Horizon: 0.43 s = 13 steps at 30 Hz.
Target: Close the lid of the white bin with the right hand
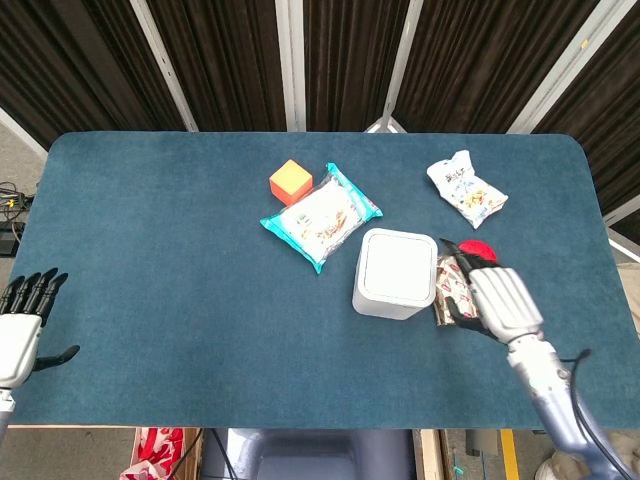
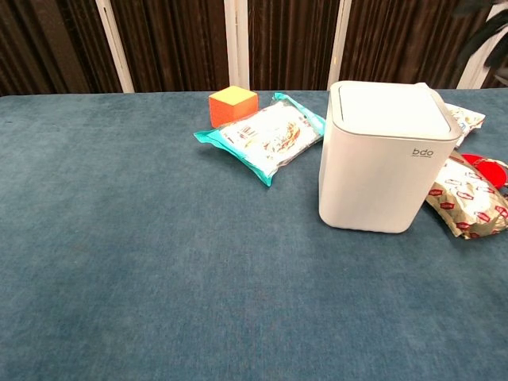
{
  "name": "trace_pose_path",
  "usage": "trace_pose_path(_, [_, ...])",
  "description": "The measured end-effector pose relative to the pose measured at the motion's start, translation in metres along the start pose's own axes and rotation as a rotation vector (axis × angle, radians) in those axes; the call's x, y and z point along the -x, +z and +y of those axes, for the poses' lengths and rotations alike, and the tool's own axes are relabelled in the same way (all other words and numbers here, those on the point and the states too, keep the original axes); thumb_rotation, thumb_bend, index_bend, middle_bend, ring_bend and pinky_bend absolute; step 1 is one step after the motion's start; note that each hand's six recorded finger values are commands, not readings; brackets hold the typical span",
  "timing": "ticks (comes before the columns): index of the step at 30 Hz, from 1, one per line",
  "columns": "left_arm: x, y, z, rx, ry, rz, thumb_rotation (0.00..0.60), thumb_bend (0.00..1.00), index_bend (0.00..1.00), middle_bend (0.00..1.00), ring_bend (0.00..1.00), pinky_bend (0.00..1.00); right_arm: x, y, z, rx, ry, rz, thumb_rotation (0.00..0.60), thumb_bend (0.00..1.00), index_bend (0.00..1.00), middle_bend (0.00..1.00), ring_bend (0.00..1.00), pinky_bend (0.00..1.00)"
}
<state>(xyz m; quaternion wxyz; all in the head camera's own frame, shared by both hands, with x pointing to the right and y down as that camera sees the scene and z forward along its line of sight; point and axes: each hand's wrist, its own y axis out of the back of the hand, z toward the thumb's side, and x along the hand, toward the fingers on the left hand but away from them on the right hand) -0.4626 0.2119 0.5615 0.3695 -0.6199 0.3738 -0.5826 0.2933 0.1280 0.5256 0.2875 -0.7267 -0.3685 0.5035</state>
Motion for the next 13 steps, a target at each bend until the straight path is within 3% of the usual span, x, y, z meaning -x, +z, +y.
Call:
trace_pose_path(7, [0.003,0.001,0.003,-0.009,0.021,-0.005,0.6,0.0,0.0,0.0,0.0,0.0,-0.046,-0.071,-0.013,-0.154,-0.124,-0.076,0.6,0.41,0.0,0.0,0.0,0.0])
trace_pose_path(13, [0.004,0.003,0.004,-0.018,0.055,-0.01,0.6,0.0,0.0,0.0,0.0,0.0,-0.081,-0.112,-0.02,-0.253,-0.221,-0.087,0.6,0.41,0.0,0.0,0.0,0.0])
